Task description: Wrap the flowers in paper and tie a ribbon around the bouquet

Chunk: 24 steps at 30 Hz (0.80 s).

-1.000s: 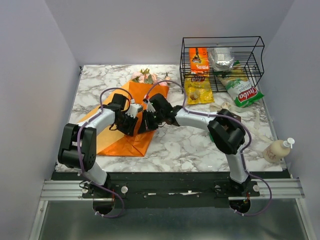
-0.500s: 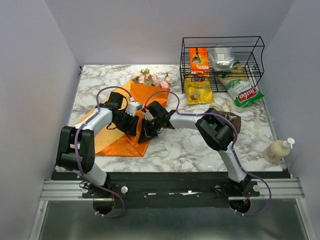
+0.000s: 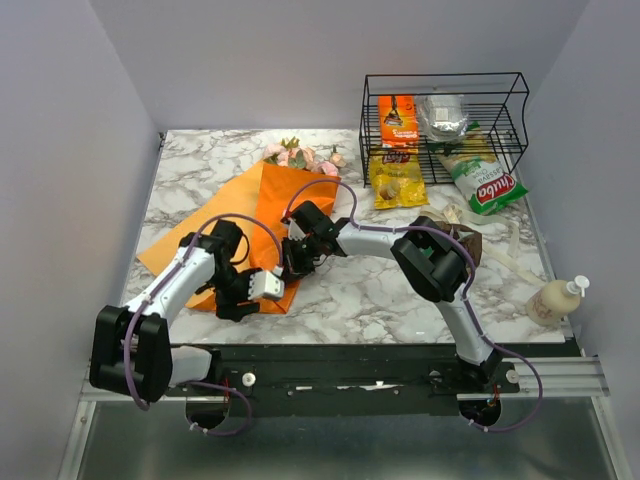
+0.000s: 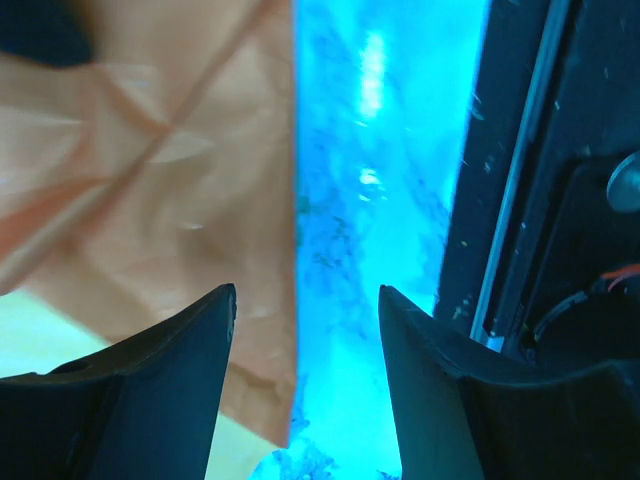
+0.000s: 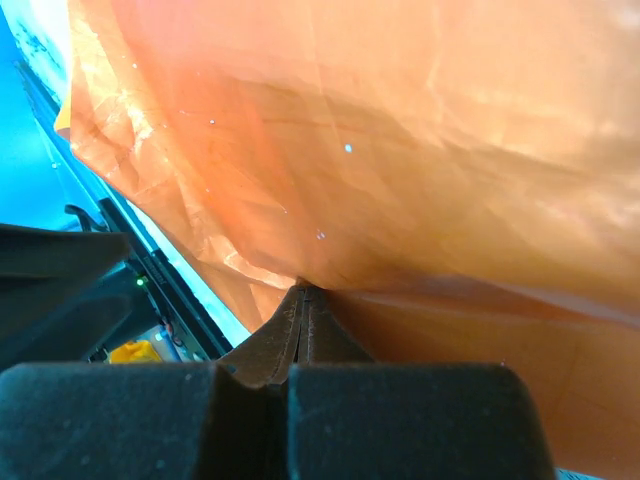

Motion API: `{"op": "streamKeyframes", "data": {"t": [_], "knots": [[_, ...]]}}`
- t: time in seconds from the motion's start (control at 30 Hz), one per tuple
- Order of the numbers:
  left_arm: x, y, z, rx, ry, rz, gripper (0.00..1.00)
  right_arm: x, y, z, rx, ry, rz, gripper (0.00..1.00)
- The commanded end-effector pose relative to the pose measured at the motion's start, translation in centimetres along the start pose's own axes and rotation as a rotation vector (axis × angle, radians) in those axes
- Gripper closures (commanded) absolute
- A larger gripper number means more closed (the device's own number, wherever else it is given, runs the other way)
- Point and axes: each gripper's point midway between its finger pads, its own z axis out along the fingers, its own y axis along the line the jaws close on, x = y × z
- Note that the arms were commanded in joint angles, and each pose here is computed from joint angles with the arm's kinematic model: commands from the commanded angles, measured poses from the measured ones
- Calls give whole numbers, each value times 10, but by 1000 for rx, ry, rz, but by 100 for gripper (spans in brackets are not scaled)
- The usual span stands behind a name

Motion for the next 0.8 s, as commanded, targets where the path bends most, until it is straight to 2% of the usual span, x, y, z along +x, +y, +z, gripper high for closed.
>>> {"op": "streamKeyframes", "data": {"t": [0.0,0.17,0.33,0.47,0.53,0.7,0.73,0.77], "knots": [[36,4,11,-57,172,174,30,5,-22,8,88,13,-10,99],[56,19,16,-170,264,210,26,3,-21,7,84,9,-18,100],[71,11,23,-216,322,291,30,-3,-8,6,51,3,-23,100],[67,31,19,-374,331,370,33,-14,2,0,43,-25,-44,100],[68,33,22,-396,331,380,35,-16,1,0,58,-21,-52,99],[67,32,28,-391,312,386,47,-17,6,3,45,-5,-45,100],[66,30,29,-380,306,389,51,-21,9,4,37,-8,-46,99],[67,26,32,-360,301,389,63,-21,12,4,35,-8,-51,99]]}}
